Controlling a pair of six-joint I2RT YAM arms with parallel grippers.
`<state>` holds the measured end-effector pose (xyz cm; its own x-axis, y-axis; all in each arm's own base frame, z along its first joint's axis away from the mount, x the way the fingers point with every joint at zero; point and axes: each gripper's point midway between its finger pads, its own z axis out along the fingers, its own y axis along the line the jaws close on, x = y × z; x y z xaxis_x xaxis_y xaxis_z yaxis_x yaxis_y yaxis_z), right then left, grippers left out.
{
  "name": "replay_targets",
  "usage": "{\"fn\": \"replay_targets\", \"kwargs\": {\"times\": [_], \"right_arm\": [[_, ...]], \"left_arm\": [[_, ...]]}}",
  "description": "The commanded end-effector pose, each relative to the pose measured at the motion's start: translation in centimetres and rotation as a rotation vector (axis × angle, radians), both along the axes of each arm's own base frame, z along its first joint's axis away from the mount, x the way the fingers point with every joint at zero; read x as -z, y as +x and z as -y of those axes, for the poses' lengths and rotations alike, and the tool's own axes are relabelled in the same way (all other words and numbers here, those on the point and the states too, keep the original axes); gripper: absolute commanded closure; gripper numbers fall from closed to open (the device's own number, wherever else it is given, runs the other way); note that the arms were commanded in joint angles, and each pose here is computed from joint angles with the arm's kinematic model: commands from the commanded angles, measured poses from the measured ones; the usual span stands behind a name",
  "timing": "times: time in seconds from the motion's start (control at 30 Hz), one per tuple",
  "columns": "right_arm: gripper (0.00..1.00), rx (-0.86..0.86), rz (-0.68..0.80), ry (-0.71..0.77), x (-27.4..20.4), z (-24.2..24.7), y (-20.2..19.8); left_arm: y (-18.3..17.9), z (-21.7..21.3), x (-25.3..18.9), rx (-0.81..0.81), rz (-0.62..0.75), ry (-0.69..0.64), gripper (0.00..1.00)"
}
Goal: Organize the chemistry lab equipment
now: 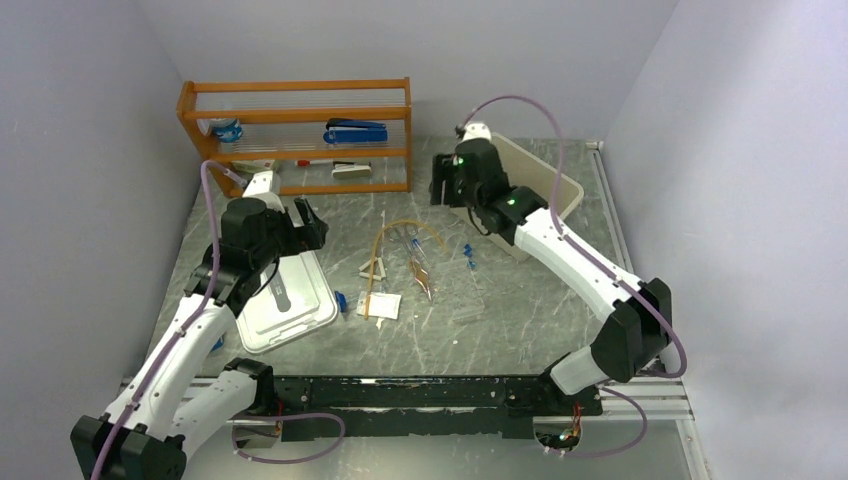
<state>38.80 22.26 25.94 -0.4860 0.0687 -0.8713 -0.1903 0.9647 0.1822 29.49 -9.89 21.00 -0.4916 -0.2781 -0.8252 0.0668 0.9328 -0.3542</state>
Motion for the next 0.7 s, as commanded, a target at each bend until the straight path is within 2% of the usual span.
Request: {"fn": "replay_targets", "kwargs": {"times": [0.0,0.1,0.2,0.43,0.57,0.67], "right_arm": [[0.34,-0.262,-0.07,-0.027,4.1,-4.6,-3.3],[0.34,-0.462,-0.097,-0.084,7.3,-7.4,-5.9],[0.34,-0.587,-0.121,-0.105,9.5,-9.8,-7.7],[0.35,-0.541,-0.2,-0.001,12.7,-12.4,-7.8],[0.36,-0.53,-0.23,0.018,14.4,-12.9,-8.0],[0.37,-0.522,-0.244,0.004,15.3,-12.7,-8.1]], "left_arm": [[-0.1,-1.3,-2.2,-0.078,0.053,-0.009,0.05],[-0.4,-2.1,-1.9,-0.133,0.031,-0.007,0.05],[-1.2,-3.0,0.0,-0.211,-0.074,-0.008,0.04],[-4.2,-0.4,7.1,-0.153,-0.362,-0.103,0.06],[-5.4,2.2,9.7,-0.051,-0.437,-0.203,0.14],[-6.1,2.7,11.6,-0.019,-0.497,-0.202,0.23]]}}
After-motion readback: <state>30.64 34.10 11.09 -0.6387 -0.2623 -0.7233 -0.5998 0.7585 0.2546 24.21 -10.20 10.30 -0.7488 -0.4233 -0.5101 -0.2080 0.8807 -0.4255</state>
